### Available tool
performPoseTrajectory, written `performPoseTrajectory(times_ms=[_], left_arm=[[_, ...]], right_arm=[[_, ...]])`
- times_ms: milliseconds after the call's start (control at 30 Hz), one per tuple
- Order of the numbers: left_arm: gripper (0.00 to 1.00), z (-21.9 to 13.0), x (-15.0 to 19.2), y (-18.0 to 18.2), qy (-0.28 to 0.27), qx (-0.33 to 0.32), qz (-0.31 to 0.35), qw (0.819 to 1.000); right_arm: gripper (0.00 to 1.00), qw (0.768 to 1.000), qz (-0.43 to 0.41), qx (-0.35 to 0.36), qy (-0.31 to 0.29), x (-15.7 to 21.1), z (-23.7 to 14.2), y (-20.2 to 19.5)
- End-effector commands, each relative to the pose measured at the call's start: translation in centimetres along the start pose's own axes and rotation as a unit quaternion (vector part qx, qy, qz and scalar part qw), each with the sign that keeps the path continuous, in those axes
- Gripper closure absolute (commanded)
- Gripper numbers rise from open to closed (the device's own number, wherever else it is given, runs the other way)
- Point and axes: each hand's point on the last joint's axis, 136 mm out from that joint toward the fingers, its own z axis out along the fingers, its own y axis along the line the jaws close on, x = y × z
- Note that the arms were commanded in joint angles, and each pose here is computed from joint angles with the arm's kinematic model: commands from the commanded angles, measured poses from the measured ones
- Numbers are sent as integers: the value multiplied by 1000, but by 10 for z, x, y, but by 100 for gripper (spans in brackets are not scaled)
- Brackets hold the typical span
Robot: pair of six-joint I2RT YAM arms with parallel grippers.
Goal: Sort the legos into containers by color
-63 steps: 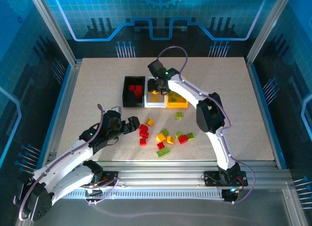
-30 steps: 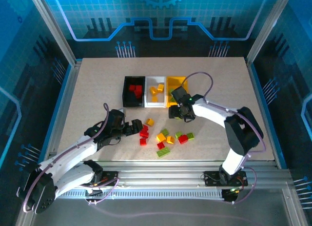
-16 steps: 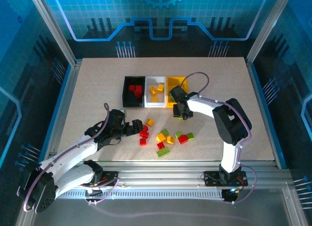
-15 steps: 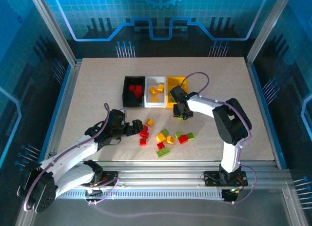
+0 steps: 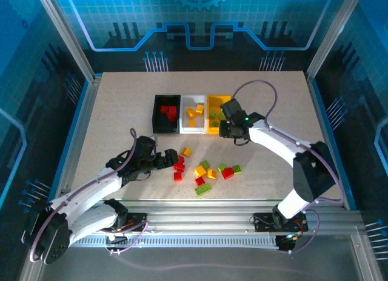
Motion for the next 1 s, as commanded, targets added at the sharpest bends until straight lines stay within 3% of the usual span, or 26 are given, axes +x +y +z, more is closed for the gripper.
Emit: performPoseTrajectory(times_ms=[0,300,567,700,967], left_arm=[[1,-3,-7,-13,-1,20,0,1000],[1,-7,-2,-11,6,21,0,1000],[1,-5,-2,-10,9,22,-1,1000],[1,-5,-3,-13,13,23,6,1000],[7,-4,-3,-19,30,22,30,999]], right_arm=[[62,1000,0,15,-8,-26,5,-1],[62,998,16,62,29,-67,73,3],[53,995,33,78,51,-72,91,2],[39,996,37,67,44,-77,82,7],[30,999,37,6,0,-79,25,24]])
